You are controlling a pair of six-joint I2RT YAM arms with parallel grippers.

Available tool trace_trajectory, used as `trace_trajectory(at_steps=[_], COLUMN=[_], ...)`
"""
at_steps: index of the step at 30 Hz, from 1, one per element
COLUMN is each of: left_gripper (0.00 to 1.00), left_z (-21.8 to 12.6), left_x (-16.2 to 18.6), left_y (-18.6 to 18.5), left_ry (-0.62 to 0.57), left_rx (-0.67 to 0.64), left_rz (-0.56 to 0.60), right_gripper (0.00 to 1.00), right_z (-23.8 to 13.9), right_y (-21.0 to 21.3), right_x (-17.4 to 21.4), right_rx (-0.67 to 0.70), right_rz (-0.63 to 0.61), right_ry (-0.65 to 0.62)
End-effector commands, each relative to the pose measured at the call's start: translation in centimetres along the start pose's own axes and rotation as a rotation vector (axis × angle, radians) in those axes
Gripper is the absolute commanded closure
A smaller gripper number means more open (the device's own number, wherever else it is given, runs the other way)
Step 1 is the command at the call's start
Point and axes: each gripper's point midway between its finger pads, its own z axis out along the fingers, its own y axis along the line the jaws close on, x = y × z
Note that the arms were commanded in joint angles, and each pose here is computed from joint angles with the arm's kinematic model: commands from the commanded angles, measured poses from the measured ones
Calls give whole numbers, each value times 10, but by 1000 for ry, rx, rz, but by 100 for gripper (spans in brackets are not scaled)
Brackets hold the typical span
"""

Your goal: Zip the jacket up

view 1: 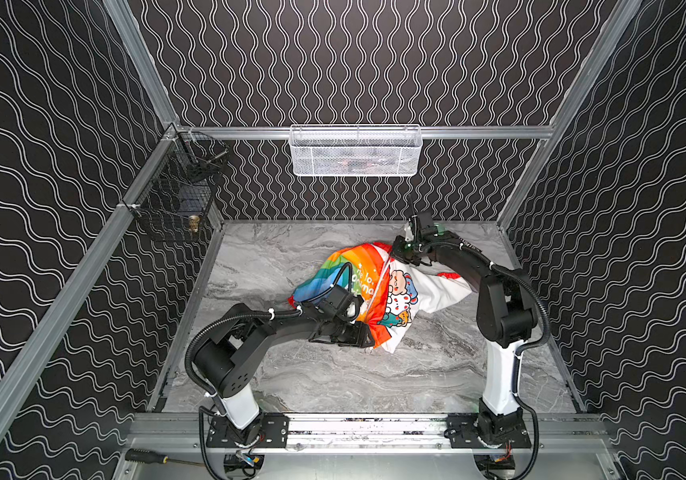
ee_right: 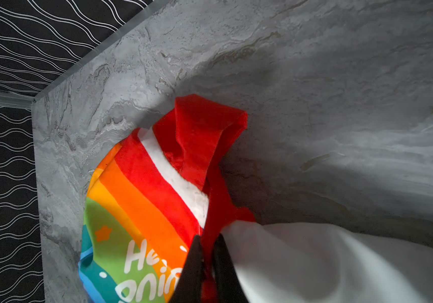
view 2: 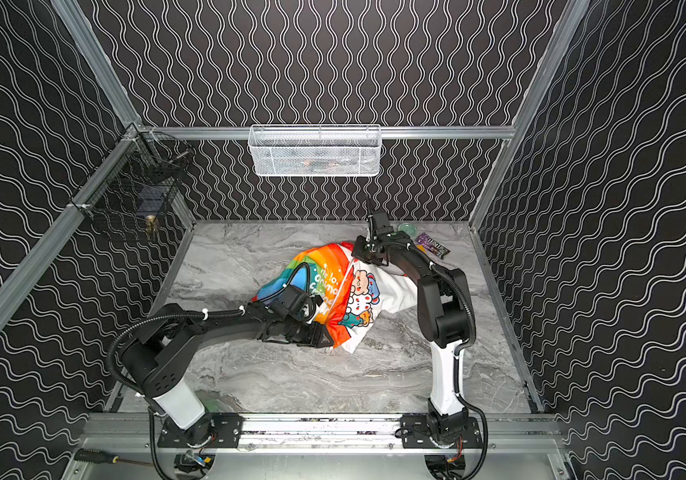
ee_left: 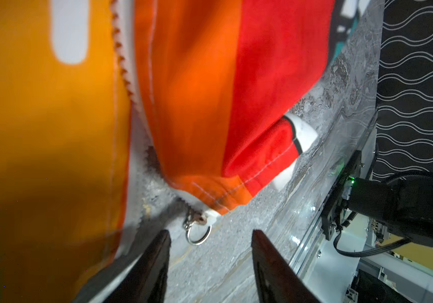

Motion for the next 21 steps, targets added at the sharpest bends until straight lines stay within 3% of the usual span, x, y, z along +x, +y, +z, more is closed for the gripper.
trace_trajectory(at_steps=[1, 5, 12, 21], left_gripper=[47, 46, 45, 44], left_z=[-2, -9, -29, -8], left_x=[-15, -14, -16, -11], left_y=[-8, -23, -27, -25], left_ry=[-75, -117, -173, -116], left_rx=[-18, -93, -400, -579], left_rz=[25, 104, 398, 597], right_gripper=[90, 89, 88, 86], right_z=[-2, -3, -2, 2], right_y=[4, 2, 1, 1], right_x=[-8, -8, -13, -9], right_rx=[-22, -30, -39, -55], right_rz=[6, 14, 21, 31], right_ry=[-19, -19, -13, 8])
